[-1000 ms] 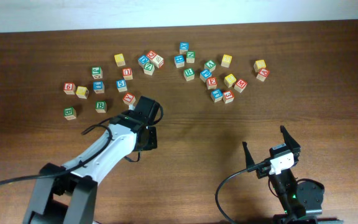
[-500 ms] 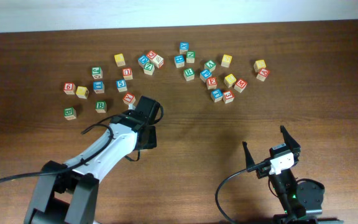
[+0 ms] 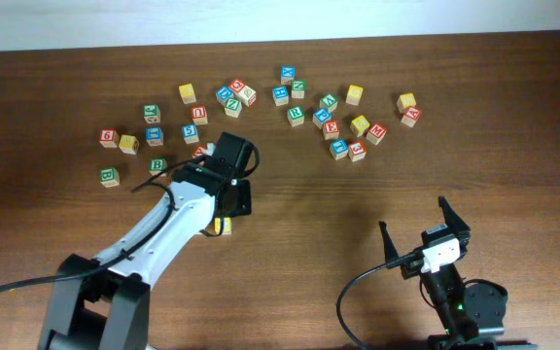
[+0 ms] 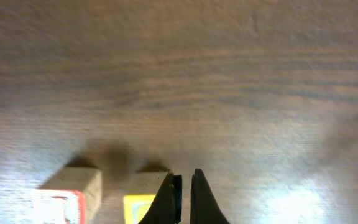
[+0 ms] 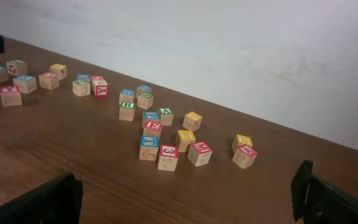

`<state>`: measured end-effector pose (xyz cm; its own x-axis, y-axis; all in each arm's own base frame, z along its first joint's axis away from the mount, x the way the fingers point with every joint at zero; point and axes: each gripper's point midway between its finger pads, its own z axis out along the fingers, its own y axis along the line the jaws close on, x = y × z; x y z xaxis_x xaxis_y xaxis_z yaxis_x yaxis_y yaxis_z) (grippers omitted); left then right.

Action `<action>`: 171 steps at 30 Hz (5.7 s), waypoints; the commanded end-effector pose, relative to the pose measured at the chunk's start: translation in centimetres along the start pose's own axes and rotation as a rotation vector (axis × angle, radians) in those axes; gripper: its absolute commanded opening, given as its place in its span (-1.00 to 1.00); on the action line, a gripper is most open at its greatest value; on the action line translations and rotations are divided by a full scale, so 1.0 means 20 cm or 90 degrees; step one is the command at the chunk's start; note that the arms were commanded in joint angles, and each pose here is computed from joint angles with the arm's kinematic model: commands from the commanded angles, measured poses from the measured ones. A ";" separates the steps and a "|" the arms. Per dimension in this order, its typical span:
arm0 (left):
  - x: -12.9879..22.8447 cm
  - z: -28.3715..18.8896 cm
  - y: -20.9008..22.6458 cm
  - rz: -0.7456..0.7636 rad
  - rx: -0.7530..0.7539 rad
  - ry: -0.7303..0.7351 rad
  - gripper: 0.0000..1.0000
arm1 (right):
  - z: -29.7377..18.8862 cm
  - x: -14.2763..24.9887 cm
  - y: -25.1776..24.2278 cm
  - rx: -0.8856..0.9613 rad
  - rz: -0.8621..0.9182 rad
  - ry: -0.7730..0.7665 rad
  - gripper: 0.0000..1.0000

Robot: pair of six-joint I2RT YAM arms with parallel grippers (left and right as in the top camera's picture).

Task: Spell out ICRA
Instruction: 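Lower the C block beside the I block and open the left gripper, then raise the left gripper away from the placed I and C blocks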

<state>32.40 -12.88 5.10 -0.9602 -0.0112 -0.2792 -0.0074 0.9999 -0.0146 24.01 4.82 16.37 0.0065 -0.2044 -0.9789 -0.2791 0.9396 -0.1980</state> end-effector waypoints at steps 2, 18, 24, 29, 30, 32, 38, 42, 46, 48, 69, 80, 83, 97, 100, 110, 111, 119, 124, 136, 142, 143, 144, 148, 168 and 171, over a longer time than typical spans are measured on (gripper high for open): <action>0.09 0.01 -0.12 0.039 0.066 0.047 -1.00 | 0.00 0.01 0.02 -0.012 0.003 0.000 0.97; 0.26 0.11 0.01 0.055 -0.008 0.084 -1.00 | 0.00 0.01 0.02 -0.012 0.003 0.000 0.97; 0.21 0.11 0.10 0.060 -0.074 0.053 -1.00 | 0.00 0.01 0.02 -0.012 0.003 0.000 0.97; 0.21 0.11 0.10 0.059 -0.074 0.051 -1.00 | 0.00 0.01 0.02 -0.012 0.003 0.000 0.97; 0.21 0.11 0.10 0.059 -0.075 0.051 -1.00 | 0.00 0.01 0.02 -0.012 0.003 0.000 0.96; 0.20 0.11 0.10 0.059 -0.075 0.048 -1.00 | 0.00 0.01 0.02 -0.012 0.003 0.000 0.97; 0.19 0.11 0.09 0.056 -0.072 0.042 -1.00 | 0.00 0.01 0.02 -0.012 0.003 0.000 0.97; 0.20 0.12 0.09 0.030 -0.076 0.044 -1.00 | 0.00 0.01 0.02 -0.012 0.003 0.000 0.97; 0.20 0.12 0.10 0.030 -0.077 0.044 -1.00 | 0.00 0.01 0.02 -0.012 0.003 0.000 0.97; 0.19 0.12 0.13 0.032 -0.100 0.035 -1.00 | 0.00 0.01 0.02 -0.012 0.003 0.000 0.97; 0.20 0.11 0.15 0.035 -0.115 0.039 -1.00 | 0.00 0.01 0.02 -0.012 0.003 0.000 0.97; 0.18 0.12 0.14 0.032 -0.109 0.028 -0.97 | 0.00 0.01 0.02 -0.012 0.003 0.000 0.97; 0.15 0.12 0.12 0.030 -0.102 0.014 -0.94 | 0.00 0.01 0.02 -0.012 0.003 0.000 0.97; -0.09 0.08 0.11 -0.021 -0.063 -0.075 -1.00 | 0.00 0.01 0.02 -0.012 0.003 0.000 0.97; -0.11 0.08 0.15 -0.039 -0.069 -0.077 -1.00 | 0.00 0.01 0.02 -0.012 0.003 0.000 0.97; -0.12 0.09 0.21 -0.058 -0.079 -0.074 -1.00 | 0.00 0.01 0.02 -0.012 0.003 0.000 0.97; -0.12 0.09 0.22 -0.058 -0.081 -0.076 -1.00 | 0.00 0.01 0.02 -0.012 0.003 0.000 0.97; -0.11 0.19 0.22 -0.055 -0.091 -0.058 -1.00 | 0.00 0.01 0.02 -0.012 0.003 0.000 0.97; -0.09 0.19 0.22 -0.053 -0.093 -0.052 -1.00 | 0.00 0.01 0.02 -0.012 0.003 0.000 0.97; -0.06 0.19 0.23 -0.050 -0.100 -0.035 -1.00 | 0.00 0.01 0.02 -0.012 0.003 0.000 0.97; -0.05 0.19 0.24 -0.049 -0.103 -0.027 -1.00 | 0.00 0.01 0.02 -0.012 0.003 0.000 0.97; -0.04 0.19 0.24 -0.049 -0.103 -0.026 -1.00 | 0.00 0.01 0.02 -0.012 0.003 0.000 0.97; -0.04 0.19 0.24 -0.049 -0.103 -0.026 -1.00 | 0.00 0.01 0.02 -0.012 0.003 0.000 0.97; -0.03 0.19 0.24 -0.048 -0.106 -0.020 -1.00 | 0.00 0.01 0.02 -0.012 0.003 0.000 0.97; 0.00 0.18 0.25 -0.045 -0.111 -0.003 -1.00 | 0.00 0.01 0.02 -0.012 0.003 0.000 0.97; 0.00 0.19 0.25 -0.045 -0.111 -0.001 -1.00 | 0.00 0.01 0.02 -0.012 0.003 0.000 0.97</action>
<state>33.11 -8.03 1.43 -0.9572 -0.0663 -0.2817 -0.1055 0.9864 0.1263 24.01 4.82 16.37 0.0063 -0.2037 -0.9790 -0.2791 0.9398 -0.1973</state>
